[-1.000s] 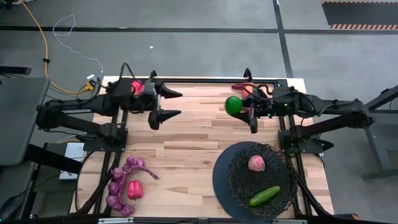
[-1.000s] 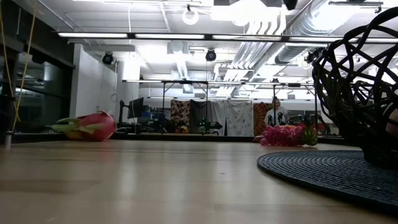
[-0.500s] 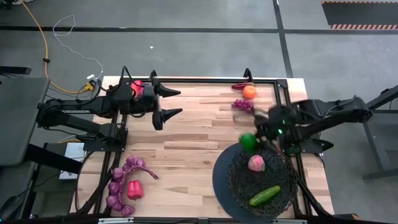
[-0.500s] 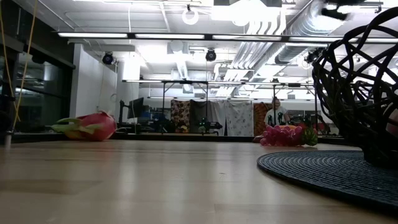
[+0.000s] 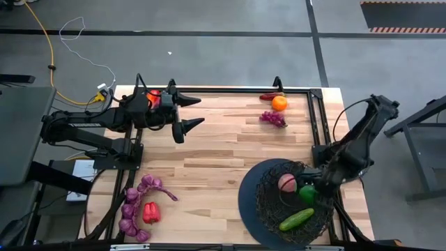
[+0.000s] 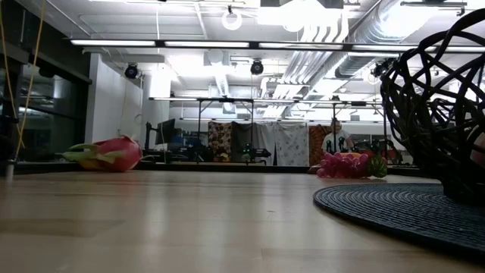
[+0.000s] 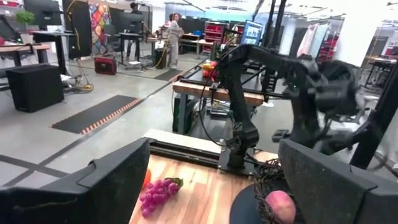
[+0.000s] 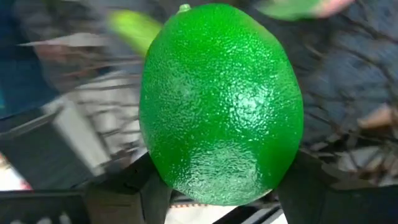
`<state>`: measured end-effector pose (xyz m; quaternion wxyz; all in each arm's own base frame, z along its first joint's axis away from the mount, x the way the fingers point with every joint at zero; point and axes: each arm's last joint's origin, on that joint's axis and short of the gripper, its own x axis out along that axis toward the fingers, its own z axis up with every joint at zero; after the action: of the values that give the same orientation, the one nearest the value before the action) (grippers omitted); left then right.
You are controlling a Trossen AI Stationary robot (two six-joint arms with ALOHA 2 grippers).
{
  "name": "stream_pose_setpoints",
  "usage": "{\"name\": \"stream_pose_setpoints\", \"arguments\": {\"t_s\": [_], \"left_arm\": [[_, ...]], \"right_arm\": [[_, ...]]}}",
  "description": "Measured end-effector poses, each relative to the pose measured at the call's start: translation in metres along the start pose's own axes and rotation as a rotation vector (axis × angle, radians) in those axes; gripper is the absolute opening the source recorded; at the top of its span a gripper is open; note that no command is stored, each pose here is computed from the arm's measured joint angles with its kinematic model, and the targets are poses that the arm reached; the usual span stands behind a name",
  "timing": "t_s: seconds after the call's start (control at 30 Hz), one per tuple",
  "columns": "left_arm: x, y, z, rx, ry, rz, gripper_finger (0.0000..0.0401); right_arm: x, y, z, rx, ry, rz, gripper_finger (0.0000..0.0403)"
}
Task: Build produce basket
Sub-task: Put the green lime into the basket
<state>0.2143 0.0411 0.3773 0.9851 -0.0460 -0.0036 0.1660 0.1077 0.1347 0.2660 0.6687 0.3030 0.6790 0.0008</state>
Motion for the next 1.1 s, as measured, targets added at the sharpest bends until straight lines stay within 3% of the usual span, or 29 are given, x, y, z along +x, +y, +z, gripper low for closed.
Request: {"name": "stream_pose_setpoints", "arguments": {"t_s": [0.2,0.37,1.1], "left_arm": [[0.0,0.0,0.0,0.011,-0.001,-0.004,0.0346],[0.0,0.0,0.0,0.026,-0.001,-0.005,0.0346],[0.0,0.0,0.001,0.026,-0.005,0.003,0.0346]], "right_arm": [[0.046,-0.017,0.004,0.113,0.058,-0.176,0.0222],[0.069,-0.024,0.006,0.149,0.114,-0.227,0.0222],[0.075,-0.02,0.012,0.15,-0.008,-0.236,0.0223]]}}
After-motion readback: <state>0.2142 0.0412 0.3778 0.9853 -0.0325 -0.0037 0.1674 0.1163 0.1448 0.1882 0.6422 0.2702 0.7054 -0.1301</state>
